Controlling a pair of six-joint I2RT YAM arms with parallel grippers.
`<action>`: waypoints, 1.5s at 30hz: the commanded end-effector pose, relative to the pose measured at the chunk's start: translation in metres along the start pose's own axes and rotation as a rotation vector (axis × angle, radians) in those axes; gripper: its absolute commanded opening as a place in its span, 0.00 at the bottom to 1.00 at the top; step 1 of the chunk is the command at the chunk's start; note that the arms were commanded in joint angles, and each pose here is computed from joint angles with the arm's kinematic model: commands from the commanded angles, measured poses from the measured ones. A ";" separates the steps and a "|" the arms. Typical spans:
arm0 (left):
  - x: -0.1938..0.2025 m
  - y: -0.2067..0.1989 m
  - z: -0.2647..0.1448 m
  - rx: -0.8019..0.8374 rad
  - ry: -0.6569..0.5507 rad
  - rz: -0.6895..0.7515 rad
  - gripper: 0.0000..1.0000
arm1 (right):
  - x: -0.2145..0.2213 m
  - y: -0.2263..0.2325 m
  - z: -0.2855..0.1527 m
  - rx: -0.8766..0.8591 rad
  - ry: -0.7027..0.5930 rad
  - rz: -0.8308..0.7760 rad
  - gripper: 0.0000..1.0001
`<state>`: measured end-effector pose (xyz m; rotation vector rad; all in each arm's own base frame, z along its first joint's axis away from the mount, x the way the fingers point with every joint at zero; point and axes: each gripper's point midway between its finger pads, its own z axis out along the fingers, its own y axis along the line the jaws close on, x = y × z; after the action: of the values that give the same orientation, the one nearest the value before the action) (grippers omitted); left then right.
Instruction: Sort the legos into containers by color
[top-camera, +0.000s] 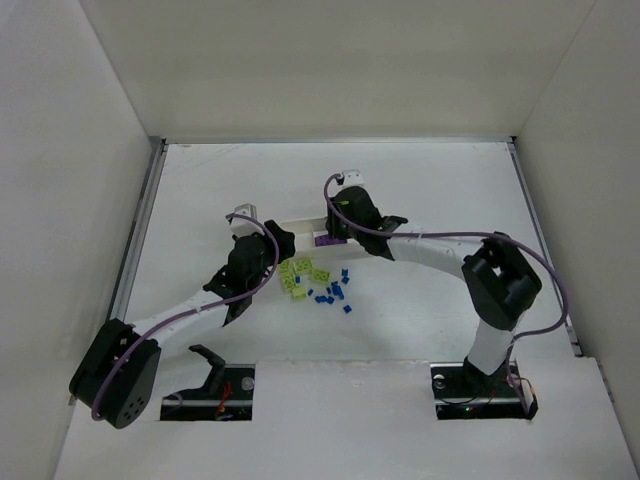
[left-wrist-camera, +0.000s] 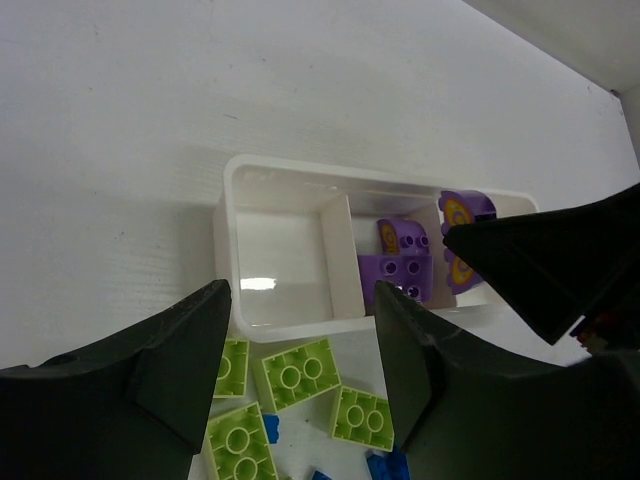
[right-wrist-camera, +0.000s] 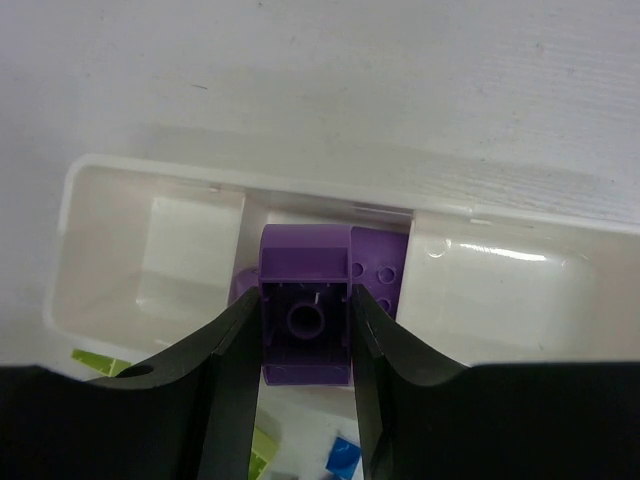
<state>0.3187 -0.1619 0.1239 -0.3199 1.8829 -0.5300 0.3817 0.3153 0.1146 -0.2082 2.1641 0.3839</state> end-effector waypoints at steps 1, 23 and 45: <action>-0.016 -0.008 -0.001 0.029 -0.062 -0.027 0.56 | -0.034 0.013 0.005 -0.022 -0.079 0.010 0.25; -0.016 -0.011 -0.001 0.041 -0.057 -0.035 0.56 | -0.012 0.022 0.013 -0.012 0.006 -0.076 0.51; -0.022 0.006 -0.003 -0.018 -0.095 -0.055 0.51 | 0.053 0.102 -0.084 -0.197 -0.073 -0.130 0.44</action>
<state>0.3191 -0.1516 0.1287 -0.3663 1.8491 -0.5180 0.2894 0.3591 0.1575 -0.3957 2.0234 0.4635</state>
